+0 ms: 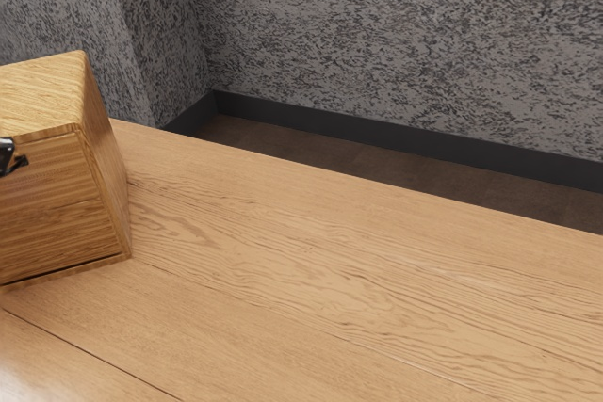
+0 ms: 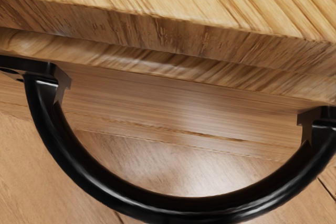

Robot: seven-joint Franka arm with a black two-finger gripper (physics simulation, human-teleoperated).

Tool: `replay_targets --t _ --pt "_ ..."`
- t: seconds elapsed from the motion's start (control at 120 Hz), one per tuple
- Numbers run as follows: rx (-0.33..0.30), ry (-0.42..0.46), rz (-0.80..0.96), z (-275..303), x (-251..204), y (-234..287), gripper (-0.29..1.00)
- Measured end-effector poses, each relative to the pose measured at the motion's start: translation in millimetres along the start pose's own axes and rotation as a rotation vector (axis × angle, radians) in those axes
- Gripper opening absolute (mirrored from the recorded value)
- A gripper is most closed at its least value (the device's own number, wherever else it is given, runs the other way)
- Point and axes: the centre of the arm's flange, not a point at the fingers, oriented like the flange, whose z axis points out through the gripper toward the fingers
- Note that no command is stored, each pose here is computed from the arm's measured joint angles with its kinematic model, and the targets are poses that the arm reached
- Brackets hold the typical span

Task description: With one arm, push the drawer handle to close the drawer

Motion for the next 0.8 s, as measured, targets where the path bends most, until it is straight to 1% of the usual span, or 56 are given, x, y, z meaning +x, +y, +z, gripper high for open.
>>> replay_targets --t 0.167,0.267,0.383,0.442,0.483,0.533,0.575,0.625,0.742,0.8 --pt "-0.008 -0.013 0.022 1 -17 7 -0.08" --pt "-0.032 0.016 0.064 -25 -59 13 -0.07" --pt "-0.066 0.011 0.115 -59 -101 20 0.19" --pt "-0.09 0.03 0.228 -99 -117 49 0.31" --pt "-0.124 0.058 0.363 -140 -129 85 0.37" --pt "-0.142 0.077 0.502 -184 -141 130 0.44" --pt "-0.127 0.077 0.574 -203 -145 160 0.48" --pt "-0.099 0.066 0.623 -212 -147 181 0.52" --pt "-0.052 0.029 0.672 -214 -140 191 0.59" --pt "-0.006 0.027 0.648 -212 -133 192 0.61"
